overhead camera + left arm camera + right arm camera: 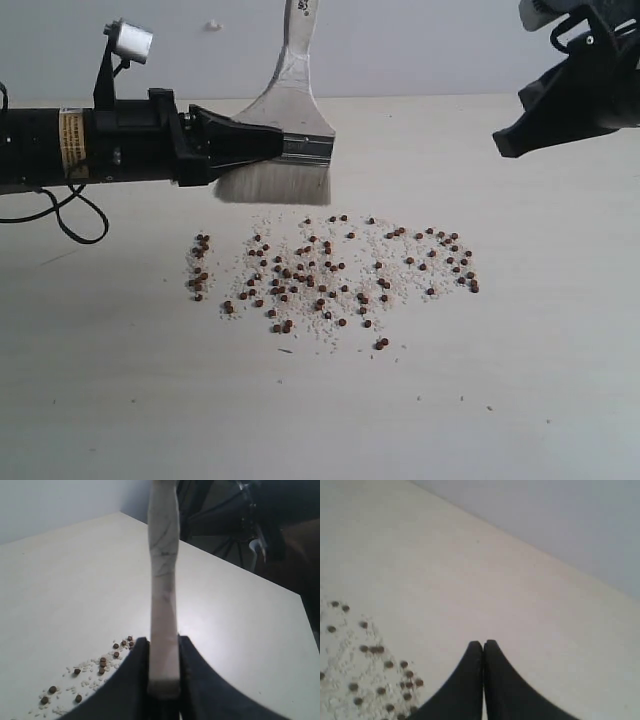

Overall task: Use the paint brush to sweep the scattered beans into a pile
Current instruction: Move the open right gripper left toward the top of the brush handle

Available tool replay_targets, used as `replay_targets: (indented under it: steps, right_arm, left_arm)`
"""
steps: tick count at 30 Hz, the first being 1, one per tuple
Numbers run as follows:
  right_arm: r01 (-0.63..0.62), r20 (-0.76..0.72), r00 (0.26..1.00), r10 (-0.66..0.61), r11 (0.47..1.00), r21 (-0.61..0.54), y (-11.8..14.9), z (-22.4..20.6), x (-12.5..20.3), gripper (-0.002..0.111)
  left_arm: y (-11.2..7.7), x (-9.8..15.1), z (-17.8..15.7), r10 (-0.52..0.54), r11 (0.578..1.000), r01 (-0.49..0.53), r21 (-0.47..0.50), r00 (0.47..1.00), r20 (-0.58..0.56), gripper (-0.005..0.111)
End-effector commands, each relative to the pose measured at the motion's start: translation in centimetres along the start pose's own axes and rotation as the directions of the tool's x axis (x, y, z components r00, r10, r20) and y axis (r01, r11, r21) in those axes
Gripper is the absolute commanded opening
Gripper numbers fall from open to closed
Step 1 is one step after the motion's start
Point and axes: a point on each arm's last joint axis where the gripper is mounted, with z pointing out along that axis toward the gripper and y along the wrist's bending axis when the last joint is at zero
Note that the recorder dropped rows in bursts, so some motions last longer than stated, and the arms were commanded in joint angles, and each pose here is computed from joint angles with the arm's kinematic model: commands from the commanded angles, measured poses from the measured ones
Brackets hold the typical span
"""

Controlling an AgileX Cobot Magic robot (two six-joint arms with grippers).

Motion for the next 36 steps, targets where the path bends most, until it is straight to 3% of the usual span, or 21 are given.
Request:
replay_targets:
  steps: [1,7,10,14,26,36]
  right_arm:
    - [0.009,-0.122,0.992,-0.013,0.999,-0.034,-0.8,1.7,1.5,0.000]
    - [0.049,-0.144,0.986,-0.079,0.978,-0.204,0.5,4.1,2.8,0.000]
    - [0.076,0.005,0.997,-0.079,0.929,-0.362,1.8,4.4,2.0,0.000]
    - [0.062,0.265,0.959,0.095,0.847,-0.529,2.4,4.0,0.6,0.000]
    - [-0.004,0.305,0.907,0.289,0.731,-0.682,1.5,4.5,1.2,0.000]
    - [0.058,0.350,0.867,0.356,0.624,-0.779,2.2,3.6,0.7,0.000]
  left_arm:
    - [-0.3,-0.7,-0.2,0.004,1.000,-0.004,0.016,1.000,0.030,0.000]
    - [-0.3,-0.7,-0.2,0.005,1.000,-0.006,0.018,1.000,0.029,0.000]
    - [-0.4,-0.6,-0.2,0.013,1.000,-0.013,0.025,1.000,0.015,0.000]
    - [-0.3,-0.5,-0.3,-0.004,1.000,0.004,0.028,1.000,0.006,0.000]
    - [0.4,-0.7,-1.4,-0.005,1.000,0.005,0.020,1.000,0.019,0.000]
    - [-0.2,-0.8,-1.4,-0.015,0.996,0.011,0.088,0.999,0.039,0.000]
